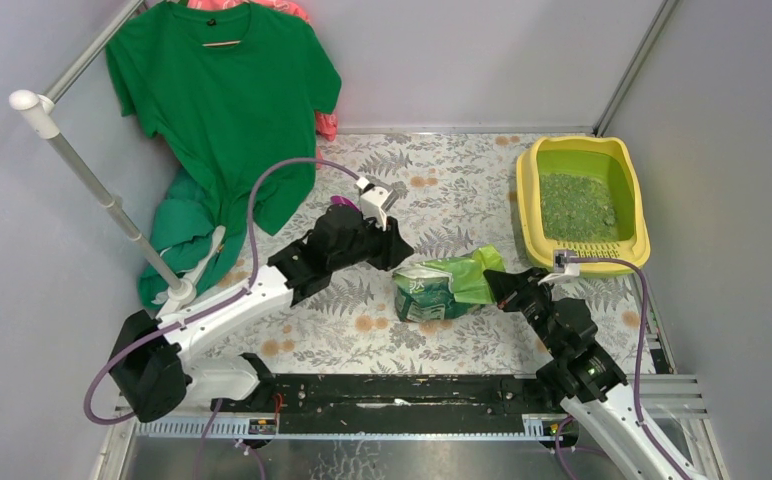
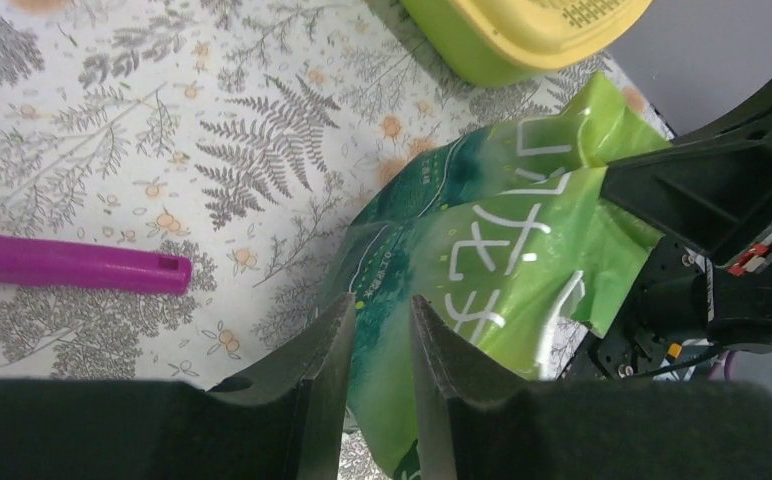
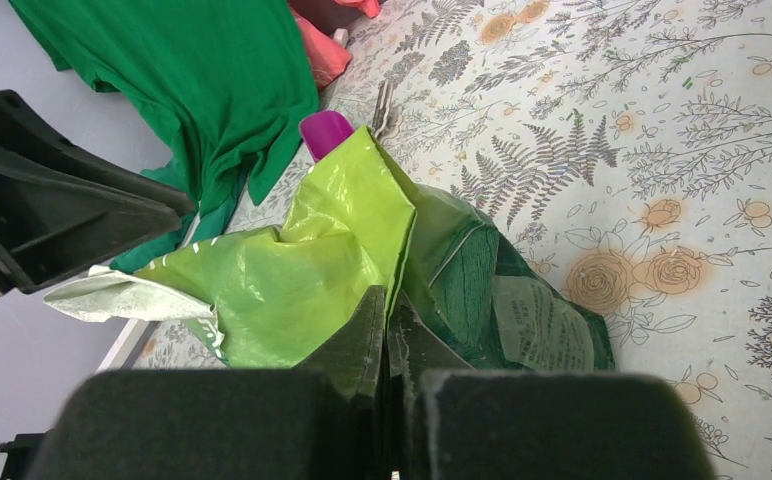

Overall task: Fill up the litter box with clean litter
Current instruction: Close the cat litter bag at the center of the board.

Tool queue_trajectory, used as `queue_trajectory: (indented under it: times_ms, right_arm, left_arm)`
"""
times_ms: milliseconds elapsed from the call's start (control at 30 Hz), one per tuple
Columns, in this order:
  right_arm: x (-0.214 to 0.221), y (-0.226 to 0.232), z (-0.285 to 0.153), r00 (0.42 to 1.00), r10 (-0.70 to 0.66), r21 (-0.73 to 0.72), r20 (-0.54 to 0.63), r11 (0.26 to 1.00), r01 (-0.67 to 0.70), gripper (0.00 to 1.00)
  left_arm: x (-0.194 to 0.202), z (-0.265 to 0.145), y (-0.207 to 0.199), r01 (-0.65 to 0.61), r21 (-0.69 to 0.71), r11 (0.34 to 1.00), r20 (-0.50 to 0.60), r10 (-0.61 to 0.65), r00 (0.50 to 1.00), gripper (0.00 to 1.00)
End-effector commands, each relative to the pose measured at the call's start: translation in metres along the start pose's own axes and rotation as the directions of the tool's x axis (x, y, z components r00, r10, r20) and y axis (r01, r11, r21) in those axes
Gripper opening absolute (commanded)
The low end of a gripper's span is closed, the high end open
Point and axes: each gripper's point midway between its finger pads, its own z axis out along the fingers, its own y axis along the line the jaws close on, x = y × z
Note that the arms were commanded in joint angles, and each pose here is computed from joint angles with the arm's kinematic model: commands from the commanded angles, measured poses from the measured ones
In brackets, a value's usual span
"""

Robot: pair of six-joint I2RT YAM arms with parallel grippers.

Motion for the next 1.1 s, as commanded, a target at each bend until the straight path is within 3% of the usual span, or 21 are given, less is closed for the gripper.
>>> queue_trajectory:
  times_ms: [0, 333, 500, 633, 833, 1067]
  right_arm:
    - [0.018, -0.033, -0.002, 0.999, -0.029, 0.124, -0.045, 0.992, 0.035, 0.0]
    - [0.021, -0.034, -0.002, 0.998, -0.024, 0.122, -0.052, 0.992, 0.03, 0.0]
    - [0.023, -0.033, -0.001, 0.998, -0.018, 0.116, -0.055, 0.993, 0.024, 0.0]
    - [0.023, -0.032, -0.001, 0.998, -0.016, 0.113, -0.056, 0.993, 0.022, 0.0]
    - [0.024, -0.033, -0.002, 0.998, -0.018, 0.115, -0.061, 0.993, 0.025, 0.0]
    - [0.026, -0.033, -0.001, 0.998, -0.015, 0.112, -0.066, 0.993, 0.022, 0.0]
  left_arm:
    - [0.002, 0.003, -0.007, 0.014, 0.079, 0.997, -0.004, -0.014, 1.0, 0.33]
    - [0.003, -0.012, -0.014, 0.027, 0.168, 0.985, 0.026, -0.031, 0.999, 0.36]
    - [0.001, -0.018, -0.017, 0.046, 0.237, 0.971, 0.039, -0.057, 0.998, 0.5]
    - [0.006, -0.018, -0.02, 0.065, 0.309, 0.949, 0.039, -0.081, 0.996, 0.55]
    - [0.014, -0.018, -0.025, 0.086, 0.404, 0.911, 0.031, -0.108, 0.994, 0.56]
    - [0.01, -0.024, -0.026, 0.073, 0.412, 0.908, 0.048, -0.102, 0.994, 0.57]
